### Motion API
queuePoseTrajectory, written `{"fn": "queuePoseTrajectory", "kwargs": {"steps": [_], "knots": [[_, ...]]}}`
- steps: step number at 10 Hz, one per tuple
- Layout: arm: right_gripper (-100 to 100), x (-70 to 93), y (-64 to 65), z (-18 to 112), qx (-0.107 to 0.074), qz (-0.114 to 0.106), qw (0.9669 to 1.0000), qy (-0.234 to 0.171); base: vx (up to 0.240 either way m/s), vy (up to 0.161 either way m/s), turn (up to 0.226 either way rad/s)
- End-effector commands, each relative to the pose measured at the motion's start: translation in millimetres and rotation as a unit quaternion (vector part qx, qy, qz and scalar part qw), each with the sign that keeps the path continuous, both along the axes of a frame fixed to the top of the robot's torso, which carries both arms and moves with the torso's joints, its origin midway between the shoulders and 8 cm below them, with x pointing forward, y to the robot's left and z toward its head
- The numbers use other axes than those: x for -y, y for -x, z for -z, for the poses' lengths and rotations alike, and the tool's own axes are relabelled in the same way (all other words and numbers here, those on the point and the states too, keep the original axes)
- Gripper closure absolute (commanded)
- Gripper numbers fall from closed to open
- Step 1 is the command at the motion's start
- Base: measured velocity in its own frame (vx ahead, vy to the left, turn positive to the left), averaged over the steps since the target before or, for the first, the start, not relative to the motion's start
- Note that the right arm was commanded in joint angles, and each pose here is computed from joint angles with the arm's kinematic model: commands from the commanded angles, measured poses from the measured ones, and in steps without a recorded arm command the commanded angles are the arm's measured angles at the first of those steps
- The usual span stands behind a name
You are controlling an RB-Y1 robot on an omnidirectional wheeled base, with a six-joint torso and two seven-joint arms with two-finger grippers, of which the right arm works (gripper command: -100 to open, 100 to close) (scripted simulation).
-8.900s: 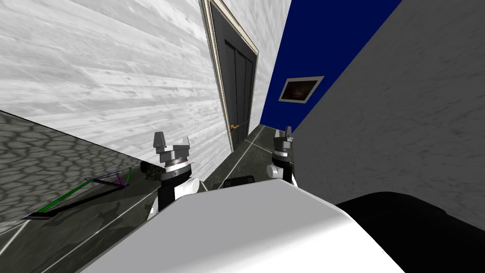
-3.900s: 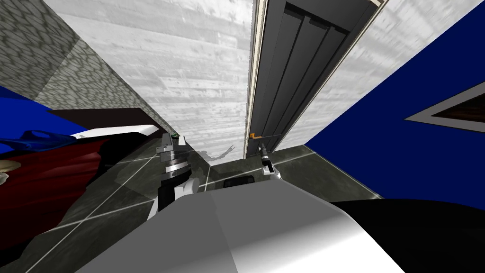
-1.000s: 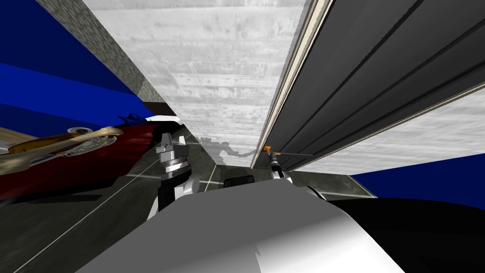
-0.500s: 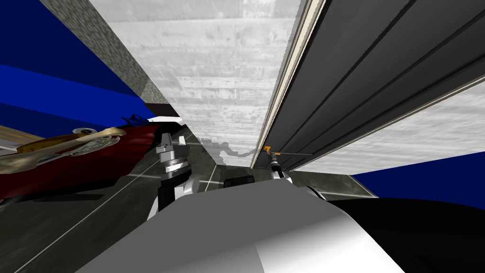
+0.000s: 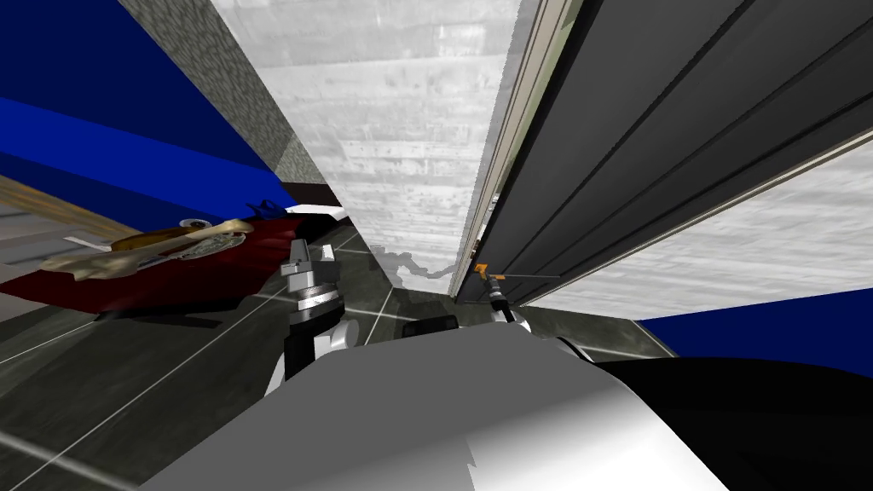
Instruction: Pull the door open
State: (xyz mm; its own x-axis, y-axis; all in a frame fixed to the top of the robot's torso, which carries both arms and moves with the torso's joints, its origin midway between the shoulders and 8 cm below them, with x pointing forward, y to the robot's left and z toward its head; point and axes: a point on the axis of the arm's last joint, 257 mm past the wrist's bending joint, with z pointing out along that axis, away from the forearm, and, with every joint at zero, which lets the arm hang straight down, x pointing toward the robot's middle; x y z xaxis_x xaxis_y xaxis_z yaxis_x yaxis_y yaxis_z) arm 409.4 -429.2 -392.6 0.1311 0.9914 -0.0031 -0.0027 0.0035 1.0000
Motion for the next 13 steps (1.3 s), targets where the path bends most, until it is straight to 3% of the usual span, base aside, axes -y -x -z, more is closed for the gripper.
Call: {"fn": "queuePoseTrajectory", "kwargs": {"steps": [1, 5, 6, 7, 13], "knots": [[100, -1.3, 5.5, 0.0, 0.0, -0.012, 0.9999, -0.001, -0.202, -0.033, 0.096], [100, -4.6, 14.7, -0.2, -0.001, -0.037, 0.9993, -0.002, -0.192, -0.049, 0.086], [100, -5.0, 13.0, 1.2, -0.002, -0.034, 0.9994, -0.001, -0.085, -0.014, 0.018], [100, -4.6, 23.2, 2.5, -0.003, -0.044, 0.999, -0.001, -0.147, -0.031, 0.137], [100, -1.2, 54.7, 0.4, -0.001, -0.078, 0.997, -0.001, -0.207, -0.069, 0.144]]}}
